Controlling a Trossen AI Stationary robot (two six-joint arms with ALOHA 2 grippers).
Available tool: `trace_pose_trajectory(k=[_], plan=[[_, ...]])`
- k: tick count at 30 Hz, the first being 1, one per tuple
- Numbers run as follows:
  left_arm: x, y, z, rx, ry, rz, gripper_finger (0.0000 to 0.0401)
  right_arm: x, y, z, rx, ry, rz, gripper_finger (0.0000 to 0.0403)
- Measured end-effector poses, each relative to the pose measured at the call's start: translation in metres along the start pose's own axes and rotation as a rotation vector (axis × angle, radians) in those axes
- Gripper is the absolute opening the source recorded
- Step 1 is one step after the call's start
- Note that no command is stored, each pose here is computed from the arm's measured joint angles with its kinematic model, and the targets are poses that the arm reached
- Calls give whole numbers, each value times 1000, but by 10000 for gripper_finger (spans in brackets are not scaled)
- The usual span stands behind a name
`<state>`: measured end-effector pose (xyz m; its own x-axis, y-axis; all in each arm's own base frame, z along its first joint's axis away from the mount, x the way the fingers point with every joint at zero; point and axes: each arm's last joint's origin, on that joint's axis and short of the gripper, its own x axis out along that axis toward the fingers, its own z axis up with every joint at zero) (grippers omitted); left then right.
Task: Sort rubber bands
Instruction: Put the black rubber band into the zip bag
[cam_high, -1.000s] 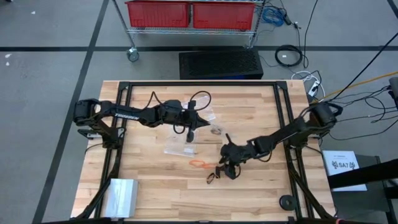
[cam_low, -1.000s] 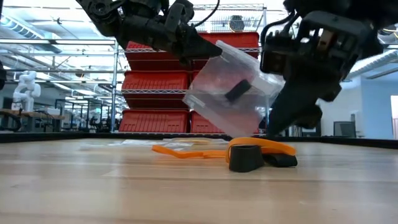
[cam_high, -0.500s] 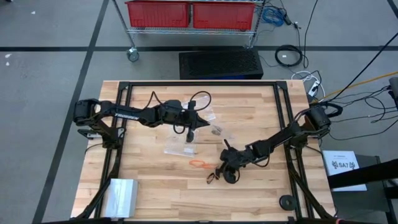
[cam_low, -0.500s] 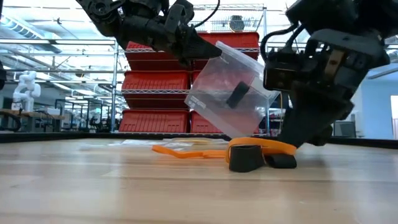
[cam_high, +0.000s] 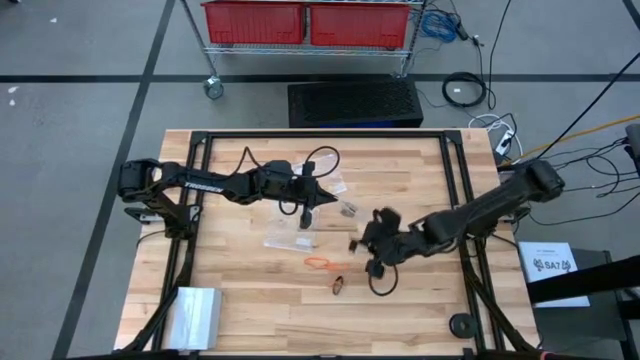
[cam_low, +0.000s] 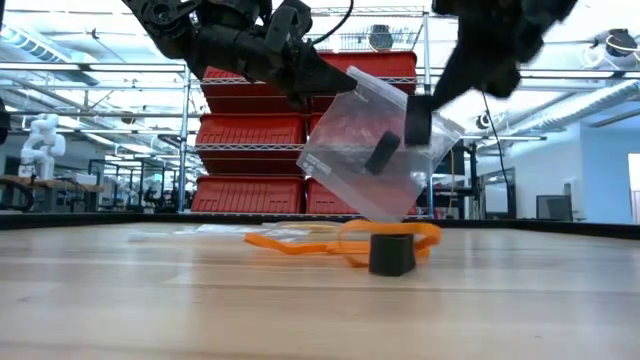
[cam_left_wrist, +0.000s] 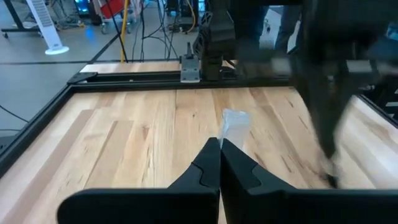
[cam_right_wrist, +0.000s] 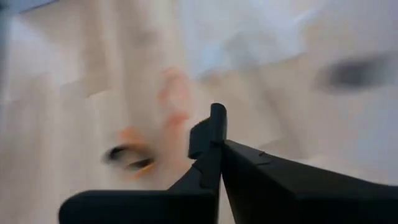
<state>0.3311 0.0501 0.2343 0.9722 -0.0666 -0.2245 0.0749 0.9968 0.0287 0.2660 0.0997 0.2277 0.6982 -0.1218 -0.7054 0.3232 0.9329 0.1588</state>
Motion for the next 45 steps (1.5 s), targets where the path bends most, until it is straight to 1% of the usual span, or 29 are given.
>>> trace_pose_trajectory(k=[4,6,8,11,20,24,30,35,40,45], plan=[[0,0,1,-45,-6,1,0,-29,-5,25,-81,-106,-262,0],[0,0,1,-52,-6,1,0,-37,-6,32,-130,-145,-362,0],[0,0,1,-56,-7,6,0,-43,-6,38,-158,-193,-430,0],[0,1,3,-73,-26,18,0,-45,-7,41,-183,-237,-497,0],[0,1,3,-79,-33,21,0,-44,-8,41,-222,-271,-574,0],[0,1,3,-80,-36,21,0,-43,-9,42,-233,-274,-586,0],[0,2,5,-92,-56,28,0,-42,-10,43,-224,-254,-558,0],[-1,3,6,-91,-67,30,0,-32,-12,43,-232,-222,-569,0],[-1,3,7,-91,-72,30,0,-15,-10,43,-251,-149,-503,0],[-1,3,6,-92,-68,32,0,-9,-12,48,-234,-141,-461,0]])
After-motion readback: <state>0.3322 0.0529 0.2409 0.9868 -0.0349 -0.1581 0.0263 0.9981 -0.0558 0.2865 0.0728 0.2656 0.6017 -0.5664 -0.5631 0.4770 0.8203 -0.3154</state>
